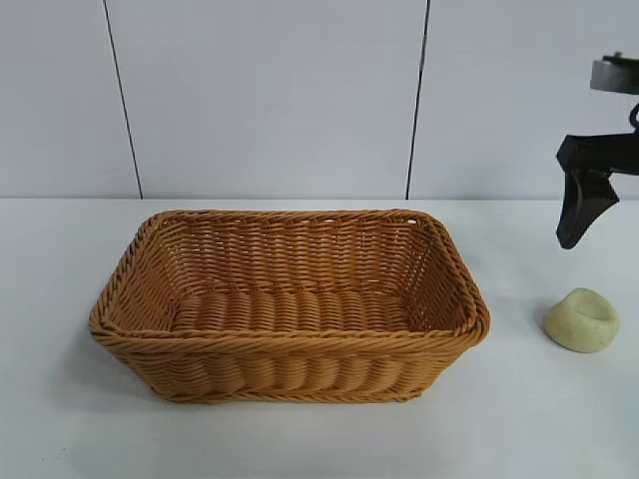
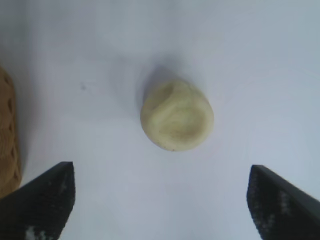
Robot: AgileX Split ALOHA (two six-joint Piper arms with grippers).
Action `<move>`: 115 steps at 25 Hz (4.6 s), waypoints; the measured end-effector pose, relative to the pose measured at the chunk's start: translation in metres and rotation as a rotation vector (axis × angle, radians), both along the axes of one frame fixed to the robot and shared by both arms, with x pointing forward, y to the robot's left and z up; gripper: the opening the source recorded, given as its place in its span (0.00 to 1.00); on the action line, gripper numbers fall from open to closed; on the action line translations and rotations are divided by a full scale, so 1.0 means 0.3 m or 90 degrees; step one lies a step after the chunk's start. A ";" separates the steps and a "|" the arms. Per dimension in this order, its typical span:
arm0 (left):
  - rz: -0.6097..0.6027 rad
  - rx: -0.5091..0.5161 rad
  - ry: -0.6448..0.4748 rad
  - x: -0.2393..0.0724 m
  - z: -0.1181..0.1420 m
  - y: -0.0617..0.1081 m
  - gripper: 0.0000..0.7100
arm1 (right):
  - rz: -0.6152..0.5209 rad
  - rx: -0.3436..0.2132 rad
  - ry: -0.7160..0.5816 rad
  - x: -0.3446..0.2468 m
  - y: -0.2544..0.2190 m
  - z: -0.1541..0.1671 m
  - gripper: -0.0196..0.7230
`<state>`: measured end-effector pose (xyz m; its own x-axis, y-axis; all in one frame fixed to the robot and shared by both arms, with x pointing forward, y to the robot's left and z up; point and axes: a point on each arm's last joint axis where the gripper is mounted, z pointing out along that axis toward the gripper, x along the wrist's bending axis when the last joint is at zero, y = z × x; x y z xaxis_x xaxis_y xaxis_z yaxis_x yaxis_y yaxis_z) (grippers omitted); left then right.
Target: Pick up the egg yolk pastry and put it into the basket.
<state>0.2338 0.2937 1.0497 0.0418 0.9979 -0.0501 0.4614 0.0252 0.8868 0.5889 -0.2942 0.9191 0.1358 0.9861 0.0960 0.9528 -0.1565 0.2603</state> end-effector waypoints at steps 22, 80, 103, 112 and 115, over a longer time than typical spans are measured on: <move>0.000 0.000 0.000 0.000 0.000 0.000 0.97 | 0.000 0.000 0.010 0.010 0.000 -0.024 0.05; 0.000 0.000 0.000 0.000 0.000 0.000 0.97 | 0.406 0.030 -0.048 0.025 0.843 0.232 0.74; 0.000 0.000 0.000 0.000 0.000 0.000 0.97 | 0.106 -0.115 -0.039 0.300 0.161 0.352 0.74; 0.000 0.000 0.000 0.000 0.000 0.000 0.97 | 0.008 -0.081 0.022 0.285 -0.113 0.344 0.74; 0.000 0.000 0.000 0.000 0.000 0.000 0.97 | 0.021 -0.077 0.052 0.270 -0.114 0.340 0.74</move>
